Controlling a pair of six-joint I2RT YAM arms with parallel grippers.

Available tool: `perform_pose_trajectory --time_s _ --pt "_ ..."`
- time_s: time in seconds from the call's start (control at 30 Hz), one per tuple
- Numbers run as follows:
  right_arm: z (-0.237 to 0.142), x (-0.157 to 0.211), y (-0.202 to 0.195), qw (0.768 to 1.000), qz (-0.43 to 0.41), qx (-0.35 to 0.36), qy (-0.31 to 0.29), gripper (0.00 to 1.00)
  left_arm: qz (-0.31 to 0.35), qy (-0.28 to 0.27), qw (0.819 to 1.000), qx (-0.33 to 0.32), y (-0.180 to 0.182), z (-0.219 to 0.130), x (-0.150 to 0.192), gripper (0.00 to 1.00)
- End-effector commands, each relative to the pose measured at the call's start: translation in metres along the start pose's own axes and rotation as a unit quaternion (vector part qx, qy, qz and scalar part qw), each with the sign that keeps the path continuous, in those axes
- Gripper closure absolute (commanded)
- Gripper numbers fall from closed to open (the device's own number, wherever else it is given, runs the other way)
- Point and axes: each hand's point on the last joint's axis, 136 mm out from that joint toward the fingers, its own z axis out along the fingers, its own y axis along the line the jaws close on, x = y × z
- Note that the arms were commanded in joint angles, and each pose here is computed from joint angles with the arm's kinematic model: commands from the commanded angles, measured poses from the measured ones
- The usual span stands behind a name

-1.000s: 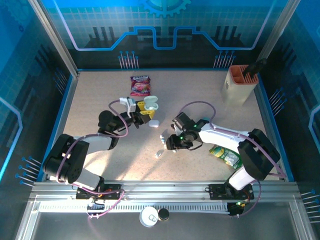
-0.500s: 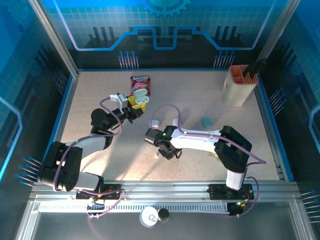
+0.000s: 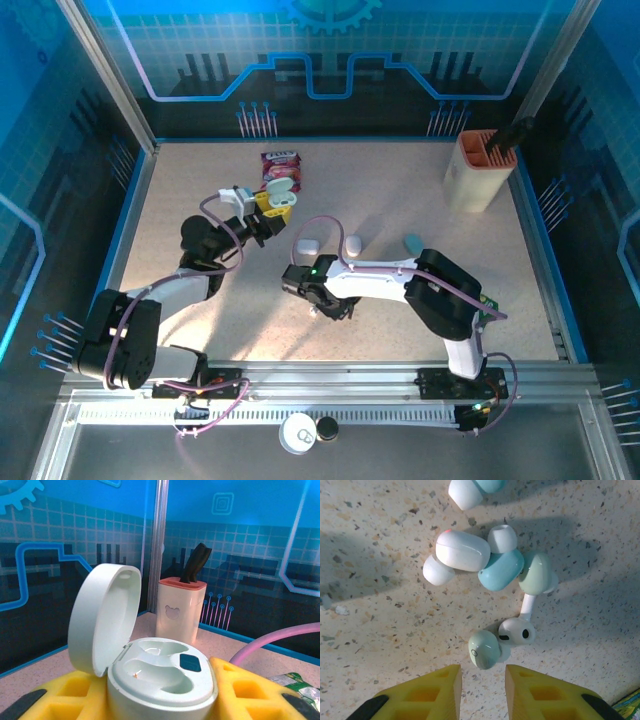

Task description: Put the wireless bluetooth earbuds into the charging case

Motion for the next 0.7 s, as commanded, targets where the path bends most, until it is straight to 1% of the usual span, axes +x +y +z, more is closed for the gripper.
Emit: perform_pose_trajectory --time_s 0.0,0.3,0.67 --pt "0.001 0.000 0.001 1.000 -0.017 0.012 0.008 0.71 0.020 -0.014 1.000 -0.002 0.000 -0.002 -0.013 0.63" --pt "0.011 -0.002 0.002 0.999 -0.020 0.022 0.016 0.72 0.019 -0.016 1.000 0.004 -0.002 -0.003 -0.013 0.63" --pt "0.020 -0.004 0.000 0.999 -0.011 0.029 0.019 0.78 0.013 -0.014 1.000 0.012 -0.005 -0.003 -0.010 0.63"
